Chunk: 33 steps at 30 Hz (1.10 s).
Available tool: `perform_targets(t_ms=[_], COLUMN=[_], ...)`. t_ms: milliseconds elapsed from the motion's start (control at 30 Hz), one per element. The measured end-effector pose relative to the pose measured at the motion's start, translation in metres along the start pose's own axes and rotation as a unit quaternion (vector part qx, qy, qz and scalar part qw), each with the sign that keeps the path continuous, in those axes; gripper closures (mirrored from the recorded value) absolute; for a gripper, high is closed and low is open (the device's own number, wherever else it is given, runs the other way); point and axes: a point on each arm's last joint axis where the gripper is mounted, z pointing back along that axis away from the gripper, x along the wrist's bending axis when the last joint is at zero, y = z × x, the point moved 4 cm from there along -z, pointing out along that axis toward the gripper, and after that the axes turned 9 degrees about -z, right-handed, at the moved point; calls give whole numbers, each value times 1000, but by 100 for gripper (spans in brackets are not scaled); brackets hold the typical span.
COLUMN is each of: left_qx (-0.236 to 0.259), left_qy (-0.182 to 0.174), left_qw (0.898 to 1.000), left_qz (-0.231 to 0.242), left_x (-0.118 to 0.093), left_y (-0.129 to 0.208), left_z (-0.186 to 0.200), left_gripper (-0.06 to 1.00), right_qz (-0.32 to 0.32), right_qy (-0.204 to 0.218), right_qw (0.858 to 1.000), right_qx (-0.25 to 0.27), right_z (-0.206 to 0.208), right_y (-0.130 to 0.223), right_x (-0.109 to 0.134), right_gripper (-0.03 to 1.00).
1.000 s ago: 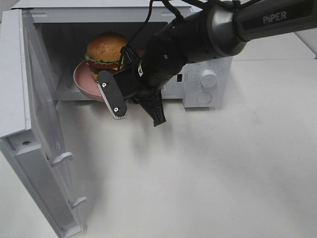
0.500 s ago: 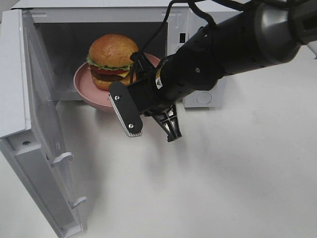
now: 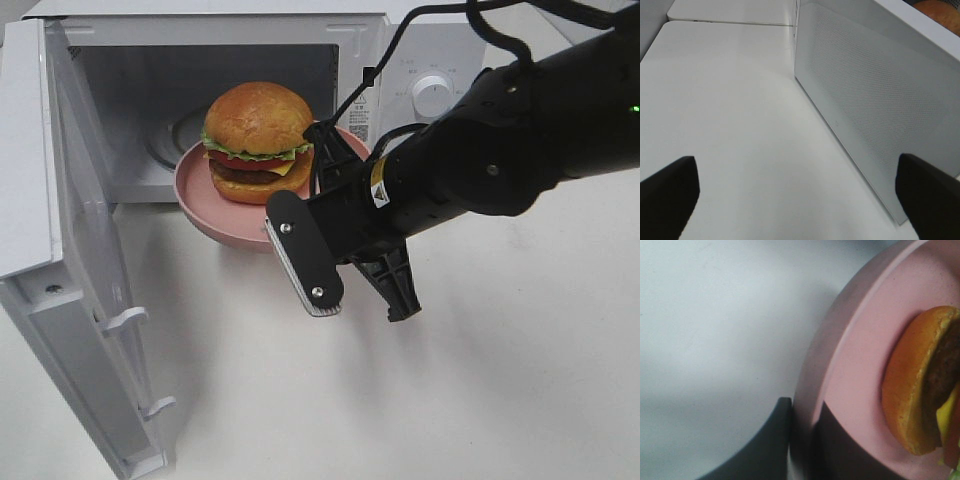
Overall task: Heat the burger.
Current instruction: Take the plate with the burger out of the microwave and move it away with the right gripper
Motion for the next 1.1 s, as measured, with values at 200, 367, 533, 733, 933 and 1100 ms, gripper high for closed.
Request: perform_targets(t_ms=[200, 367, 533, 733, 933, 1100], left_qx=[0, 0, 0, 0, 0, 0], left_qy=[0, 0, 0, 0, 0, 0], left_qw=[1000, 1000, 1000, 1000, 1000, 1000], left_qz=[0, 0, 0, 0, 0, 0], left_x=[0, 0, 0, 0, 0, 0], left_y=[0, 0, 0, 0, 0, 0], left_z=[0, 0, 0, 0, 0, 0], left_gripper=[-4, -4, -4, -4, -4, -4], right_qz=[0, 0, 0, 0, -2, -6], right_qy=[2, 5, 10, 17, 31, 35], right_qw=[1000, 1000, 1000, 1000, 999, 999], right_qx=[-1, -2, -4, -7, -11, -9], right_z=[19, 32, 46, 67, 87, 101], right_y=[4, 7, 10, 15, 18, 22], right_x=[11, 18, 26, 39, 47, 56], right_gripper=[86, 86, 86, 86, 86, 86])
